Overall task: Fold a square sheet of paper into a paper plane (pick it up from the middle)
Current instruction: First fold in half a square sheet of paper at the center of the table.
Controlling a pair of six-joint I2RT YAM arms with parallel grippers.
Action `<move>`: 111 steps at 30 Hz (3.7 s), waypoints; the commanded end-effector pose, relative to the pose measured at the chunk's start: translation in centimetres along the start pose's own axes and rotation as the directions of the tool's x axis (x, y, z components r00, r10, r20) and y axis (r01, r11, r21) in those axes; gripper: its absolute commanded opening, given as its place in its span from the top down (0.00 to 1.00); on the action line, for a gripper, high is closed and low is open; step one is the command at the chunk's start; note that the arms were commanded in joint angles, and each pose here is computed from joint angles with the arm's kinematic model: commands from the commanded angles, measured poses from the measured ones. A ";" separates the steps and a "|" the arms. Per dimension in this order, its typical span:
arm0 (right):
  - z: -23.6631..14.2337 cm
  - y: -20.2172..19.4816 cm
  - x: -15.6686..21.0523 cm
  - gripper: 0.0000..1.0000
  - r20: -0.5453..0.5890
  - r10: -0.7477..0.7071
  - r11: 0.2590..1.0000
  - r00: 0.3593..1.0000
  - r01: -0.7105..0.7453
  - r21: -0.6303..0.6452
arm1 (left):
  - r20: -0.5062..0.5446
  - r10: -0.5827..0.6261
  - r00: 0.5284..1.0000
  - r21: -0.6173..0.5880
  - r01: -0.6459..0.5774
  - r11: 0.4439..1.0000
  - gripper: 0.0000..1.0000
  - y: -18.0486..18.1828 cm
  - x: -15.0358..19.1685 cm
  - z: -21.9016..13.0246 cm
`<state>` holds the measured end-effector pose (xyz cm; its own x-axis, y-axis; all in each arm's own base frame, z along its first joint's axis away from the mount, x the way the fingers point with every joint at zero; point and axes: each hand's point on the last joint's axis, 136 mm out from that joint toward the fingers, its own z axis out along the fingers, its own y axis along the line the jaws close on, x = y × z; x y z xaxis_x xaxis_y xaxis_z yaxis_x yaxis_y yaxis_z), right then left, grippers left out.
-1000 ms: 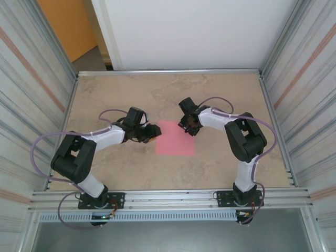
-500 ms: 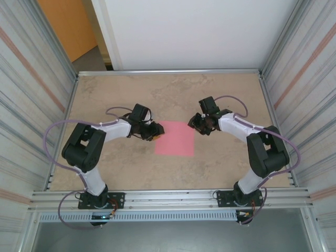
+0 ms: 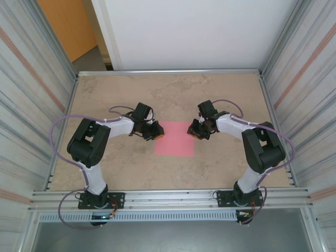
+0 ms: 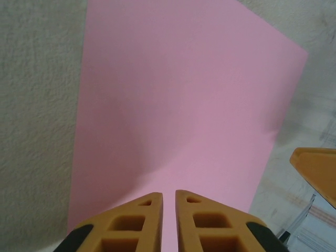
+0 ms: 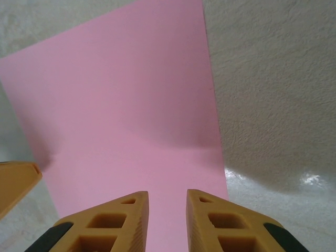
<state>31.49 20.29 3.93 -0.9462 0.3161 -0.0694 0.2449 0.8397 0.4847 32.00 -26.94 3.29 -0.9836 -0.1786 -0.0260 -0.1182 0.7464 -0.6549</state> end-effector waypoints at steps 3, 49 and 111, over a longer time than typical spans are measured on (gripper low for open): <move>0.8 0.2 0.5 0.75 -0.041 -0.027 1.000 0.999 0.027 0.004 | -0.026 -0.036 0.999 -0.032 0.036 0.999 0.84 1.4 0.6 0.8; 6.4 2.9 2.1 0.74 -0.175 -0.031 0.999 0.984 0.026 -0.030 | 0.143 0.086 0.986 0.312 -0.128 0.942 0.32 -2.9 1.1 0.1; -12.7 13.2 -0.6 0.46 0.146 -0.250 0.686 0.957 0.282 -0.671 | 0.153 0.242 0.958 0.575 -0.285 0.767 0.77 -13.4 -1.1 -11.5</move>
<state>32.59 25.68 18.97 -0.9488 0.1528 -0.2765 -0.1948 0.4061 0.8928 32.71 -29.74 20.04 -0.9554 -0.0736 -0.2860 0.2586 0.2590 -0.9306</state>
